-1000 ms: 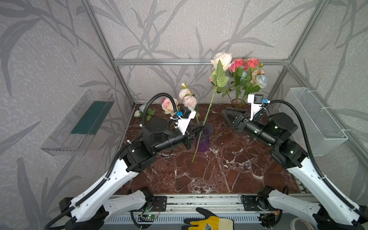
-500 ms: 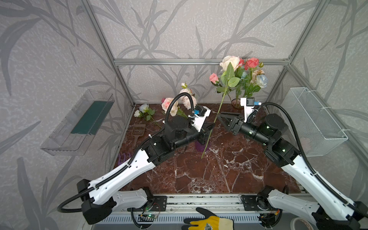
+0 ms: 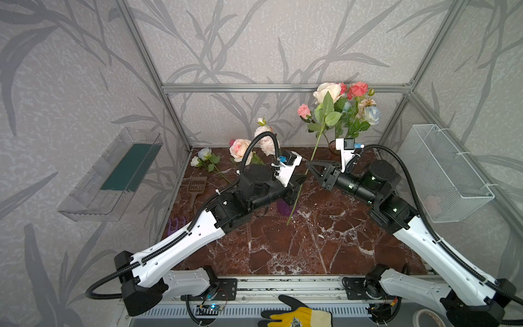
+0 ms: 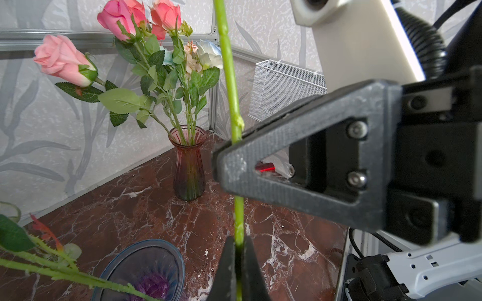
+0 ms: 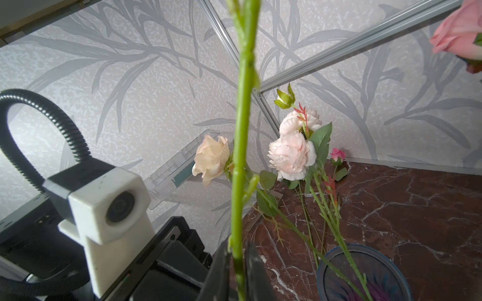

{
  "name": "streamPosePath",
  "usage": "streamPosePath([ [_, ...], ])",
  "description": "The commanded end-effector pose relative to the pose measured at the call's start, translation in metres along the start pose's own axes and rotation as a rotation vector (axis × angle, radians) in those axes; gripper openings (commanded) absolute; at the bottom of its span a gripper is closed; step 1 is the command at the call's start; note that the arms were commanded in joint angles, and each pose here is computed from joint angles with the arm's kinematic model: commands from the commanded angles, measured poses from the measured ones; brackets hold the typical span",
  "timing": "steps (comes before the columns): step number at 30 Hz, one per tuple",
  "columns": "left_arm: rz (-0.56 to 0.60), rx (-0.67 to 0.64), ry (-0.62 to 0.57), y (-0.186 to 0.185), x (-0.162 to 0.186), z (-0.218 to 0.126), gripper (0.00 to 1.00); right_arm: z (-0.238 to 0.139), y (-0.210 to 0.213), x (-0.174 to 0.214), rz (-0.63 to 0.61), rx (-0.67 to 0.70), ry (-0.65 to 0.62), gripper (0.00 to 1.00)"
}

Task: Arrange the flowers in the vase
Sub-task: 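Open left gripper and withdraw while right gripper carries rose over vase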

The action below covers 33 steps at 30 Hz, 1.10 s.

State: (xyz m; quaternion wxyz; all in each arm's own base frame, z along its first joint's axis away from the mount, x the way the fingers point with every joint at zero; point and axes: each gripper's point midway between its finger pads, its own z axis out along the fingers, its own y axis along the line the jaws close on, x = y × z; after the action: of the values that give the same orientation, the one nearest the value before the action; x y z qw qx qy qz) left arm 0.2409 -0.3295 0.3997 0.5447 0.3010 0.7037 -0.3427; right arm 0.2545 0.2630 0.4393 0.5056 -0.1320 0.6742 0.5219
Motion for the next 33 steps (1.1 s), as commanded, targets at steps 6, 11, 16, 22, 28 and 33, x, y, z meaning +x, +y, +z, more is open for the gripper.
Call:
streamPosePath([
  [6,0.027,-0.003,-0.043,-0.001,-0.012,-0.005,0.0,-0.001,0.006,-0.006,-0.018,-0.022,-0.024,0.01],
  [11,0.029,-0.023,-0.044,0.003,-0.01,-0.006,0.32,-0.002,0.005,-0.008,-0.031,-0.008,-0.034,0.01],
  [16,0.056,-0.076,-0.031,0.011,-0.005,-0.023,0.57,-0.005,0.001,-0.018,-0.103,0.045,-0.058,0.01],
  [22,0.056,-0.265,-0.123,0.044,-0.004,-0.075,0.63,-0.004,-0.009,-0.049,-0.251,0.167,-0.141,0.01],
  [28,0.015,-0.447,-0.172,0.076,0.016,-0.117,0.65,0.014,-0.017,-0.087,-0.391,0.273,-0.22,0.01],
  [33,-0.018,-0.489,-0.145,0.085,0.037,-0.132,0.65,0.039,-0.033,-0.099,-0.395,0.309,-0.218,0.01],
])
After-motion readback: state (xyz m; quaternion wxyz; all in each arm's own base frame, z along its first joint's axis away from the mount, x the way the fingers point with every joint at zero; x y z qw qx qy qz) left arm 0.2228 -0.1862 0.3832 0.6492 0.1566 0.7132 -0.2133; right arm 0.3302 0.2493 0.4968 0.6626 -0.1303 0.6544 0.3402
